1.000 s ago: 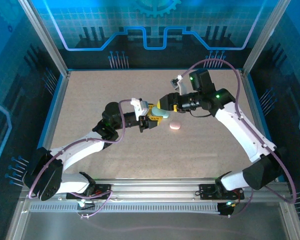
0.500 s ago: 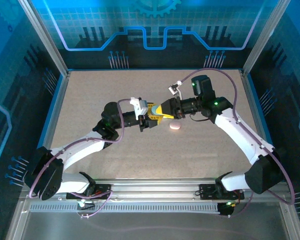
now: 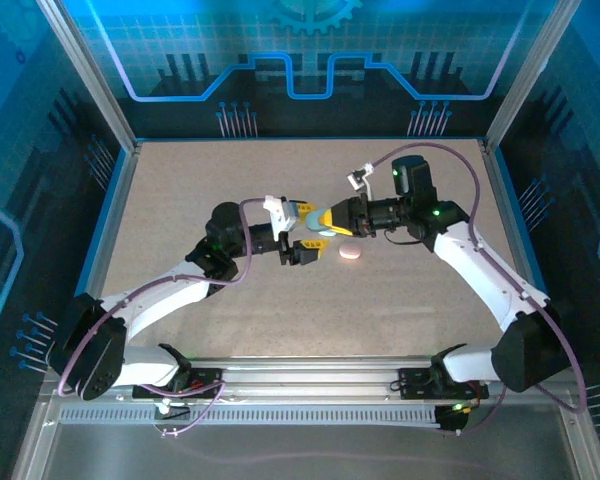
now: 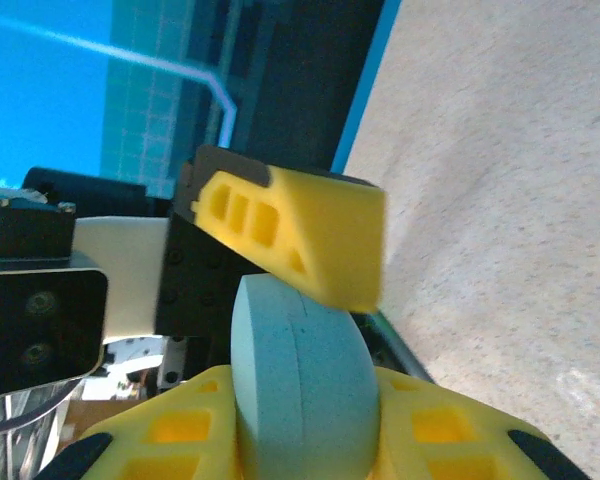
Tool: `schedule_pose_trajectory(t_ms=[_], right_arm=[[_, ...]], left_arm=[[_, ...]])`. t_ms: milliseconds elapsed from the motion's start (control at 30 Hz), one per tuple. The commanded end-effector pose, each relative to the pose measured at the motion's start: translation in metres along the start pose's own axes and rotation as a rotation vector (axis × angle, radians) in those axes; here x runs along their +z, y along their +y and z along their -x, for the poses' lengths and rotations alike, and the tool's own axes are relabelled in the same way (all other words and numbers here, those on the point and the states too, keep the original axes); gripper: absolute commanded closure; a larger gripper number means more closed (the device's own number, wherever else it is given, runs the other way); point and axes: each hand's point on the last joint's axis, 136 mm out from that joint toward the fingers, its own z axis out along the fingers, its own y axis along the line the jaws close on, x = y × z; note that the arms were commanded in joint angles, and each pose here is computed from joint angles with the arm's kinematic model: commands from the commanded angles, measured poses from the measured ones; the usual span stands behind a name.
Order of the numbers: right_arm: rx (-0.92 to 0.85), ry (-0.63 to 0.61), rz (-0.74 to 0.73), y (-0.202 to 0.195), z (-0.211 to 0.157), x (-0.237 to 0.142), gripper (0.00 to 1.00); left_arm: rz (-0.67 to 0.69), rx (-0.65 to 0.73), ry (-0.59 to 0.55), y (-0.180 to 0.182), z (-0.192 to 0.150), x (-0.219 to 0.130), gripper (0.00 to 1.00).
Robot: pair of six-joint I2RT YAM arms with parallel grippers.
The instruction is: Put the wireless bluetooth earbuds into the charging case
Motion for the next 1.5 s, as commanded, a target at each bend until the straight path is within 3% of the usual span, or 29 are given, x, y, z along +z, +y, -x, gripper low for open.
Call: schedule_pose_trajectory(t_ms=[0,233,433,733,867,1033,1200,1367,1467], right_arm=[[0.013,-0.098,-0.067,-0.024,0.009,-0.009,0.9],[0.178,-0.054,-0.323,-0.136,-0.022,0.016,0.89],[0.255,-0.027,-0.442,-0.201,-0.045,0.044,0.87],[0.316,0.03,-0.545,-0.247,-0.068,0.062,0.8],[0.32,0.048,-0.61,-0.256,-0.075,0.054,0.66],[0.281,0.039,-0.719,-0.253,-0.077,0.029,0.38],[0.162,-0.059,-0.832,-0.224,-0.054,-0.013,0.23],[-0.106,-0.398,-1.235,-0.193,0.0,-0.124,0.18],[-0.41,-0.552,-1.463,-0.195,0.022,-0.174,0.14]], left_arm=[[0.035,0.055,-0.018,-0.002,0.01,-0.009,0.25],[0.277,0.055,-0.058,0.029,0.025,-0.035,0.19],[0.436,0.017,-0.047,0.052,0.02,-0.048,0.16],[0.557,0.004,-0.017,0.069,0.01,-0.064,0.12],[0.603,-0.002,-0.003,0.076,0.005,-0.07,0.11],[0.713,-0.03,0.018,0.095,-0.005,-0.086,0.08],[0.889,-0.089,0.043,0.124,-0.025,-0.119,0.03],[1.22,-0.165,0.189,0.166,-0.074,-0.19,0.01],[1.35,-0.174,0.268,0.177,-0.103,-0.225,0.01]])
